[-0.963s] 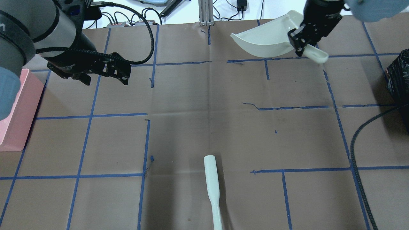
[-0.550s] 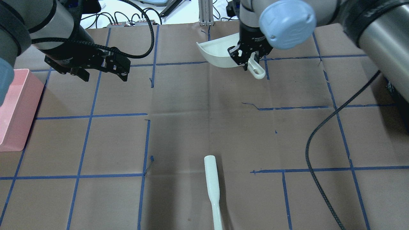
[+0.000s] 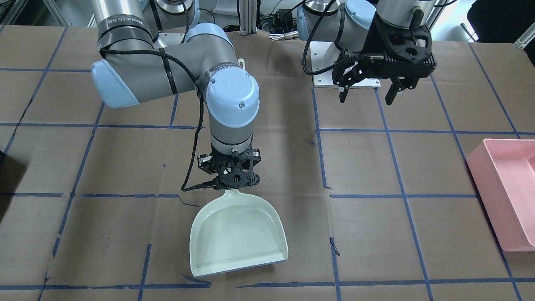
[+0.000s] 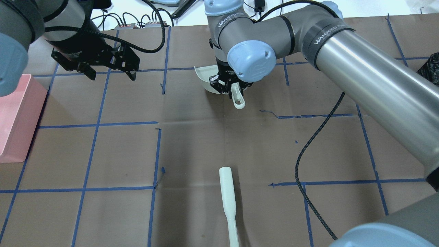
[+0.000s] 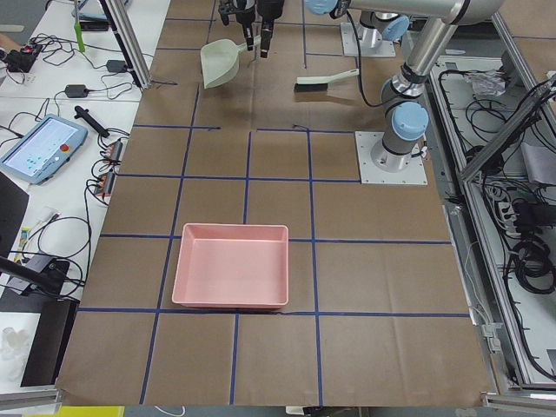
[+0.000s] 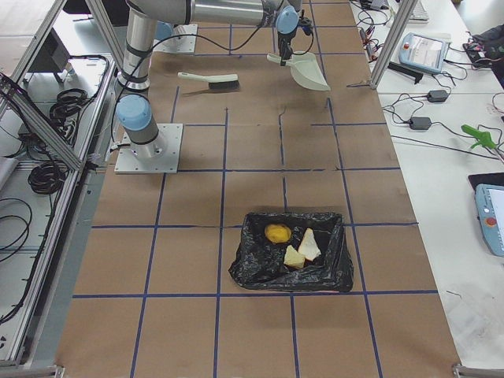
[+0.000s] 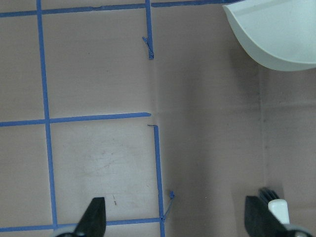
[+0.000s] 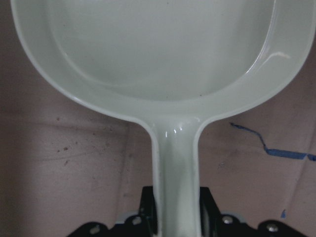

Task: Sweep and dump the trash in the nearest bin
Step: 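Carry the empty dustpan back over the table with the right gripper, then lower the dustpan onto the table and open the right gripper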

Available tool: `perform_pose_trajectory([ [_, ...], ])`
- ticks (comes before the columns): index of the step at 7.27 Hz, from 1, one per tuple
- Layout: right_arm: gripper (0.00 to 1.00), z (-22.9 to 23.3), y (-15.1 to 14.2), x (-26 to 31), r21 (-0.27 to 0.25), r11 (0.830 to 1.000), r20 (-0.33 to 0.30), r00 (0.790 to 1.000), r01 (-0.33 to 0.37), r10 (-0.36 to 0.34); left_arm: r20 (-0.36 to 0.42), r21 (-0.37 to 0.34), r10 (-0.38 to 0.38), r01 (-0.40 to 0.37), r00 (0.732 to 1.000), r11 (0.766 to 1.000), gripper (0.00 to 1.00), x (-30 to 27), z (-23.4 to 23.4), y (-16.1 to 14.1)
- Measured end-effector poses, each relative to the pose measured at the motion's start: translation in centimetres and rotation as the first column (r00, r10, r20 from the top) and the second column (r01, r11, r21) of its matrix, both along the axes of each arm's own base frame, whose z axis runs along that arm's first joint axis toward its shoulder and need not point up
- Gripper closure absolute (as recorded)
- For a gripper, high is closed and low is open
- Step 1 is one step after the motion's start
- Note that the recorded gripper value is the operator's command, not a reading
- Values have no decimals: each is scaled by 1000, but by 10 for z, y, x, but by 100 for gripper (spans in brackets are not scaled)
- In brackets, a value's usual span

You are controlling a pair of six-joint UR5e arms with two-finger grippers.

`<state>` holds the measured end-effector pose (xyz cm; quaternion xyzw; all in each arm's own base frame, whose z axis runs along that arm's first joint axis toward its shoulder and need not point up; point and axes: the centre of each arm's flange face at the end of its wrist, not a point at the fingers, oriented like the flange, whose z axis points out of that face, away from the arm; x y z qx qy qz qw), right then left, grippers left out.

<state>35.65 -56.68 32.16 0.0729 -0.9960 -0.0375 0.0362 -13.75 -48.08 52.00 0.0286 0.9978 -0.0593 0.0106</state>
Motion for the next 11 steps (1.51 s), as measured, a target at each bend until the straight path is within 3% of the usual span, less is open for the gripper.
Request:
perform_pose_trajectory([
  [1, 100, -16, 2, 13, 13, 1000, 11, 1000, 28, -28, 7, 4, -1, 1, 1000, 1000, 1, 1, -1, -4],
  [4, 100, -53, 2, 46, -13, 999, 29, 999, 38, -38, 2, 12, -6, 6, 1000, 1000, 0, 0, -6, -10],
  [7, 100, -42, -4, 37, -48, 994, 28, 994, 103, -102, 3, 25, -9, 9, 1000, 1000, 0, -1, -15, -15],
  [10, 100, -57, -7, 35, -29, 990, 20, 990, 140, -139, 2, 37, -13, 13, 1000, 999, 0, -3, -18, -10],
  [11, 92, -63, -8, 36, -21, 990, 18, 990, 140, -140, 1, 40, -13, 13, 1000, 999, 0, -3, -19, -9],
])
